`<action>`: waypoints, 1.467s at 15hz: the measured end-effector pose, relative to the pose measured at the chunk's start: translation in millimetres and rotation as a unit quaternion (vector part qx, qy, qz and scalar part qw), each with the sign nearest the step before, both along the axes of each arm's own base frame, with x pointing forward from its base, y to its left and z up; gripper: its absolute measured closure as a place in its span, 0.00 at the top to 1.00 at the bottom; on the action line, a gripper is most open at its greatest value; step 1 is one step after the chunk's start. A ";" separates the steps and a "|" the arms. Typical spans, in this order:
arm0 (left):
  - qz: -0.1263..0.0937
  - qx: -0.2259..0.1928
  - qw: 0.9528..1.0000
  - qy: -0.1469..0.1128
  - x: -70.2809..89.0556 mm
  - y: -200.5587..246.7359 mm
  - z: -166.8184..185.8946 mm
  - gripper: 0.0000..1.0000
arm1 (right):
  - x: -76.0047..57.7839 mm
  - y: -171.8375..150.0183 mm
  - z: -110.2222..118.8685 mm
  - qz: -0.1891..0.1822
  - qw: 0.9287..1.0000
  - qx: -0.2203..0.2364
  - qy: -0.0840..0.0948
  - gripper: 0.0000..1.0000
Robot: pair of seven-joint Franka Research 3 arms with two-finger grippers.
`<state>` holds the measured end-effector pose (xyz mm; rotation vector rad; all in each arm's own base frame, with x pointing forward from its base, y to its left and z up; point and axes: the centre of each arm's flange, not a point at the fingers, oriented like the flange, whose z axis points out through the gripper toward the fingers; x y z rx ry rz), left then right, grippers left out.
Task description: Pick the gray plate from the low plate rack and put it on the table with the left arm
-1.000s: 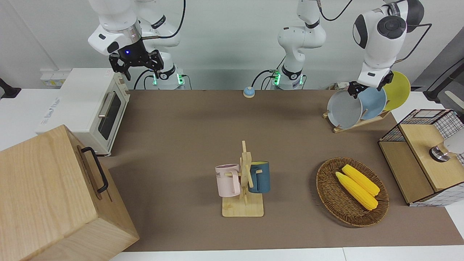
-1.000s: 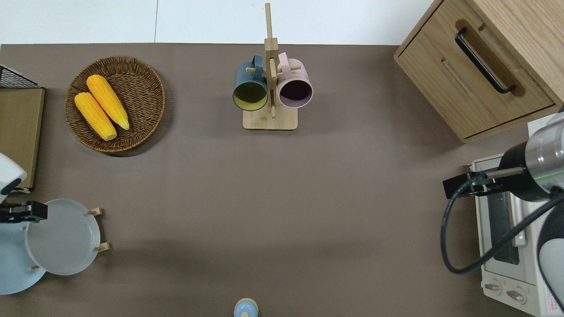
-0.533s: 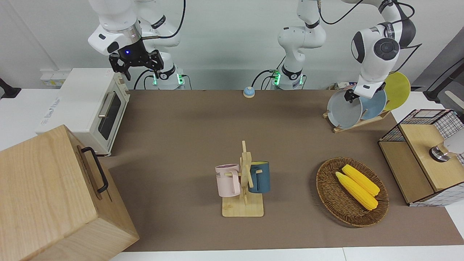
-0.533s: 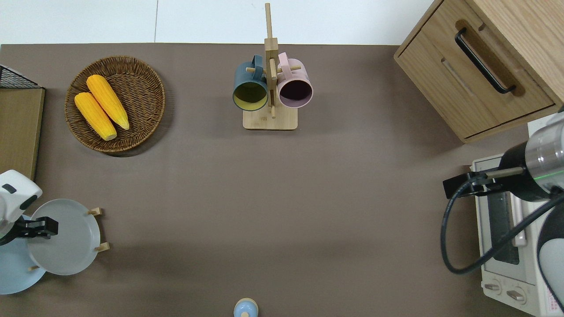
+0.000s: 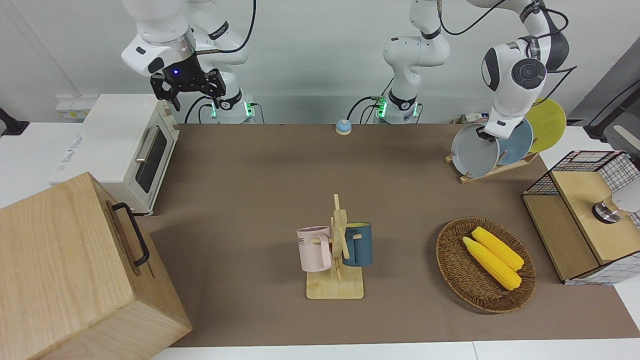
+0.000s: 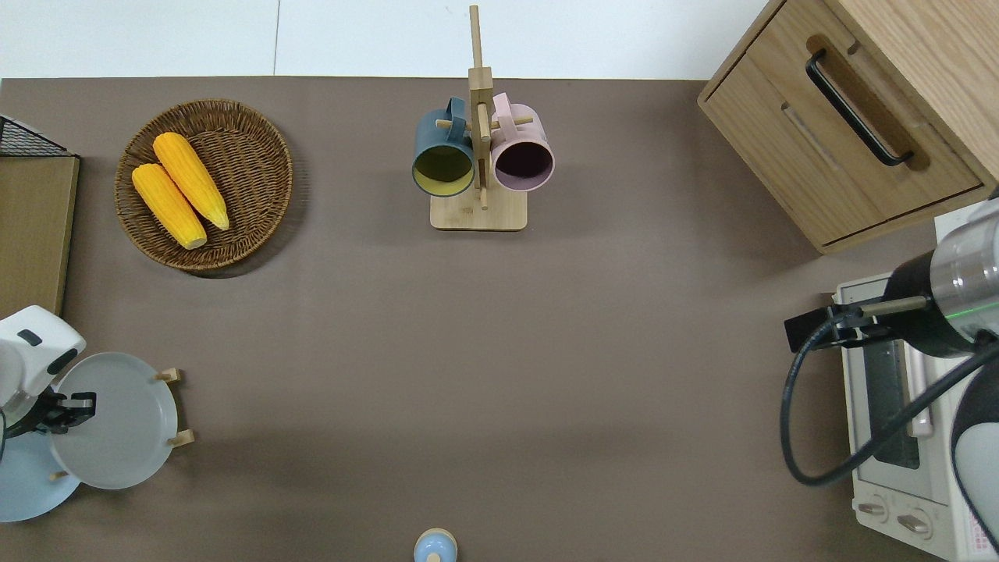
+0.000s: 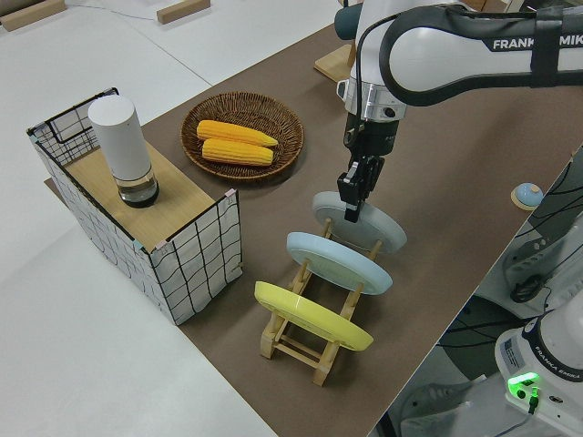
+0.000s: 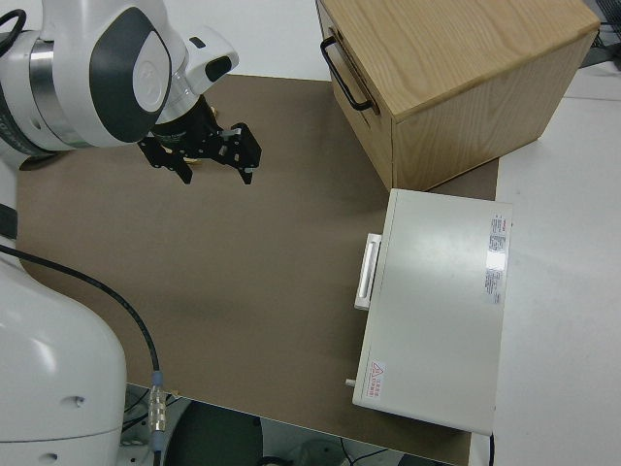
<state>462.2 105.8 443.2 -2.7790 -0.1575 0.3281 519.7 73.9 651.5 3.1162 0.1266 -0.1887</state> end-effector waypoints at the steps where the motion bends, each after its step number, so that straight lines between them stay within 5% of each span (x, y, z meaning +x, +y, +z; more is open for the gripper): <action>1: -0.001 -0.001 1.000 -0.004 1.2 -1.6 3.9 0.13 | 0.0 0.0 0.0 0.000 1.000 0.000 0.000 0.99; 13: 0.002 0.011 1.000 -0.025 11.9 -23.6 100.0 0.13 | 0.0 0.0 0.0 0.000 1.000 0.000 0.000 0.99; 16: 0.009 -0.058 0.998 -0.024 12.0 -52.0 96.5 0.13 | 0.0 0.0 0.0 0.000 1.000 0.000 0.000 0.99; 20: 0.032 -0.170 0.985 -0.018 11.9 -82.2 79.6 0.13 | 0.0 0.0 0.0 0.000 1.000 0.000 0.000 0.99; 22: 0.031 -0.193 0.981 -0.014 10.3 -97.2 59.8 0.13 | 0.0 0.0 0.0 0.000 1.000 0.000 0.000 0.99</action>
